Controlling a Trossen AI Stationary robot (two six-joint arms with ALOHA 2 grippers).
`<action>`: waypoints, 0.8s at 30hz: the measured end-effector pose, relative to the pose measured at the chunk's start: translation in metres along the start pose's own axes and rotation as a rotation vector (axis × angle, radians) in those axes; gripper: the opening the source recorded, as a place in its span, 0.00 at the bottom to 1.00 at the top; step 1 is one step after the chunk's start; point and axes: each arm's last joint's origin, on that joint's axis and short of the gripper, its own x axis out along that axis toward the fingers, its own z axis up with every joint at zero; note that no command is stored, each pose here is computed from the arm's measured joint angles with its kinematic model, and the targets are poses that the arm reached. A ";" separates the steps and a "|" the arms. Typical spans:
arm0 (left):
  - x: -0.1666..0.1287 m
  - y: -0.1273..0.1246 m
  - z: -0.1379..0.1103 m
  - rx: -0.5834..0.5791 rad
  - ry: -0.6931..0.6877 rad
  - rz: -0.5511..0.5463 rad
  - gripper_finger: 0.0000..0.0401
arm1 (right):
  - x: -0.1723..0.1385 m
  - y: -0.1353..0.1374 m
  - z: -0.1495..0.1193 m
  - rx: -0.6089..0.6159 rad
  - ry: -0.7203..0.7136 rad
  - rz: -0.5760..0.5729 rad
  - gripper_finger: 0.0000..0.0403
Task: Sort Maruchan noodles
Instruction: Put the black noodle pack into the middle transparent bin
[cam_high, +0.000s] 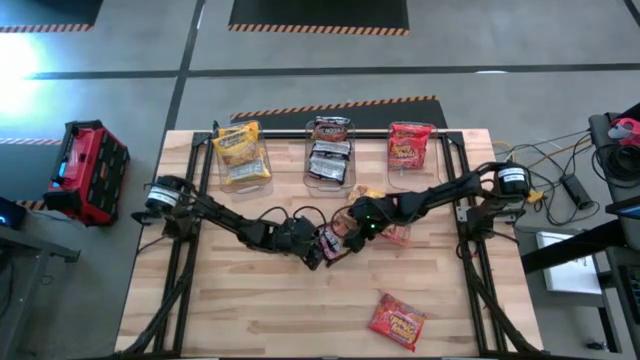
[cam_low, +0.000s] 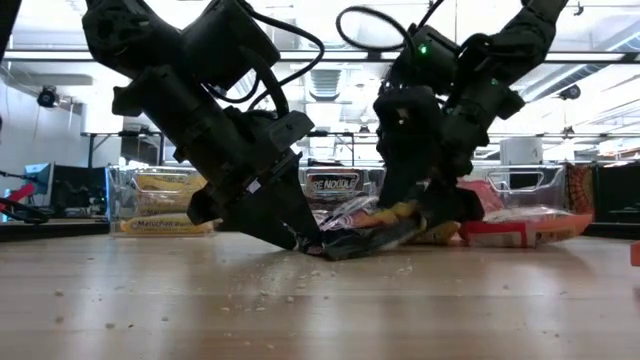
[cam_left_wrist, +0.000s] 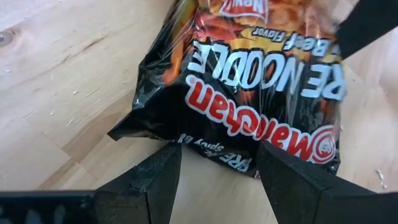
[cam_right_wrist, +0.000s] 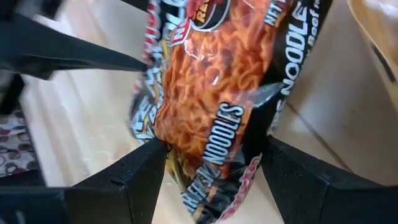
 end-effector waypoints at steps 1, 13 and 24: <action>0.000 0.000 0.000 -0.001 -0.001 0.000 0.48 | -0.001 0.001 0.001 -0.006 -0.007 0.009 0.61; 0.000 -0.001 0.002 -0.010 -0.032 -0.004 0.48 | 0.001 0.006 0.004 -0.075 -0.039 0.056 0.55; -0.003 -0.002 0.005 -0.006 -0.041 -0.015 0.48 | -0.001 0.008 0.004 -0.110 -0.023 0.088 0.36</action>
